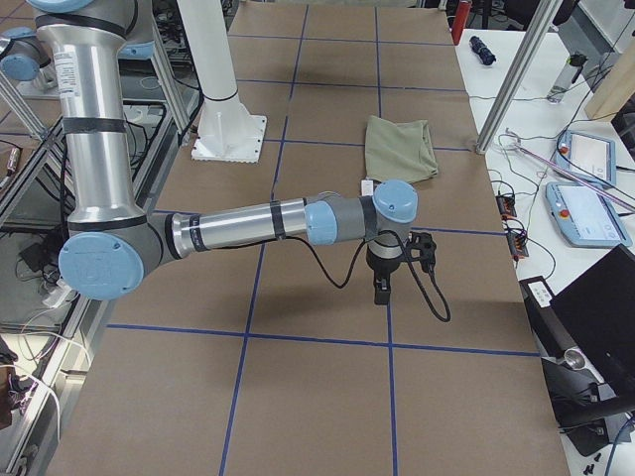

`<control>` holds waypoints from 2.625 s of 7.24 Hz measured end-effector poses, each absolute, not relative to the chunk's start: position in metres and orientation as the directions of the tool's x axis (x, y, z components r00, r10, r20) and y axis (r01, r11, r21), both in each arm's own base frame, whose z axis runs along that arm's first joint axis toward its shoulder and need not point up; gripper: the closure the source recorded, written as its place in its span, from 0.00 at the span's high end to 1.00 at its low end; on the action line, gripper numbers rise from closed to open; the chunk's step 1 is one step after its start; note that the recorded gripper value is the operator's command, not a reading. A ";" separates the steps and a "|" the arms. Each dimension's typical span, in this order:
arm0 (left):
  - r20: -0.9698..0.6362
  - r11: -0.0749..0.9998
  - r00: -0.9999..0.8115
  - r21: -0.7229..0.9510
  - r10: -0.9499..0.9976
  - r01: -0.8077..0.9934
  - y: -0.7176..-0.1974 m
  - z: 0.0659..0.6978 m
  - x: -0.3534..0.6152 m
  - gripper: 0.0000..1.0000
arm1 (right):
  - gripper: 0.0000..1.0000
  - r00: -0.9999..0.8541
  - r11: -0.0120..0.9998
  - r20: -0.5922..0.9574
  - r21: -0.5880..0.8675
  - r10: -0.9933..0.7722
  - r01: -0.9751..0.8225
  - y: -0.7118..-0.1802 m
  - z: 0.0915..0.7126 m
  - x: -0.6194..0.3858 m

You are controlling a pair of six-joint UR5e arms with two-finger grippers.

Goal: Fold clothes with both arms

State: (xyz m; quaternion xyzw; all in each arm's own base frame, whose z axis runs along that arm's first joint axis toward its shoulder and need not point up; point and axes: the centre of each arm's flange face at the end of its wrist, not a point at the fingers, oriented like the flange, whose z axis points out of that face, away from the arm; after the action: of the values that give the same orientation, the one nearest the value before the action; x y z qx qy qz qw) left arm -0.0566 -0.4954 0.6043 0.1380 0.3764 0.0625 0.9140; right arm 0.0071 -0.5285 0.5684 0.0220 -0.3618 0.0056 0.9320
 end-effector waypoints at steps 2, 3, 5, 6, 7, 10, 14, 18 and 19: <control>-0.670 0.952 0.708 0.307 0.223 -0.010 -0.494 0.600 -0.057 1.00 | 1.00 0.739 0.999 0.674 0.031 -0.002 -0.026 -0.528 0.571 0.007; -0.669 0.950 0.708 0.312 0.227 -0.010 -0.493 0.597 -0.057 1.00 | 1.00 0.739 0.999 0.674 0.030 -0.001 -0.026 -0.528 0.572 0.007; -0.669 0.952 0.709 0.305 0.222 -0.010 -0.493 0.592 -0.057 1.00 | 1.00 0.739 0.999 0.674 0.022 0.004 -0.026 -0.526 0.576 0.007; -0.673 0.960 0.710 0.280 0.205 -0.012 -0.494 0.589 -0.056 1.00 | 1.00 0.739 0.999 0.673 0.020 0.006 -0.026 -0.525 0.578 0.008; -0.677 0.968 0.712 0.249 0.186 -0.016 -0.492 0.586 -0.055 1.00 | 1.00 0.739 0.999 0.673 0.019 0.007 -0.026 -0.524 0.578 0.008; -0.681 0.977 0.714 0.212 0.162 -0.019 -0.488 0.589 -0.055 1.00 | 1.00 0.739 1.000 0.673 0.008 0.014 -0.026 -0.521 0.584 0.008; -0.686 0.983 0.713 0.184 0.143 -0.020 -0.482 0.602 -0.055 1.00 | 1.00 0.720 0.999 0.692 -0.029 0.047 -0.037 -0.511 0.597 0.013; -0.687 0.983 0.713 0.180 0.141 -0.021 -0.476 0.605 -0.055 1.00 | 1.00 0.684 0.997 0.725 -0.056 0.077 -0.053 -0.505 0.604 0.022; -0.686 0.983 0.713 0.185 0.144 -0.021 -0.477 0.602 -0.055 1.00 | 1.00 0.684 0.997 0.725 -0.056 0.077 -0.053 -0.505 0.604 0.022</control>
State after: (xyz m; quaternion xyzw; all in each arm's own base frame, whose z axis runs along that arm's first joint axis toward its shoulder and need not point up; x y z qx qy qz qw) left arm -0.0545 -0.4767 0.6024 0.0821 0.3762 0.0447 0.9218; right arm 0.0222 -0.5049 0.6045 -0.0153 -0.3959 0.0356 0.9175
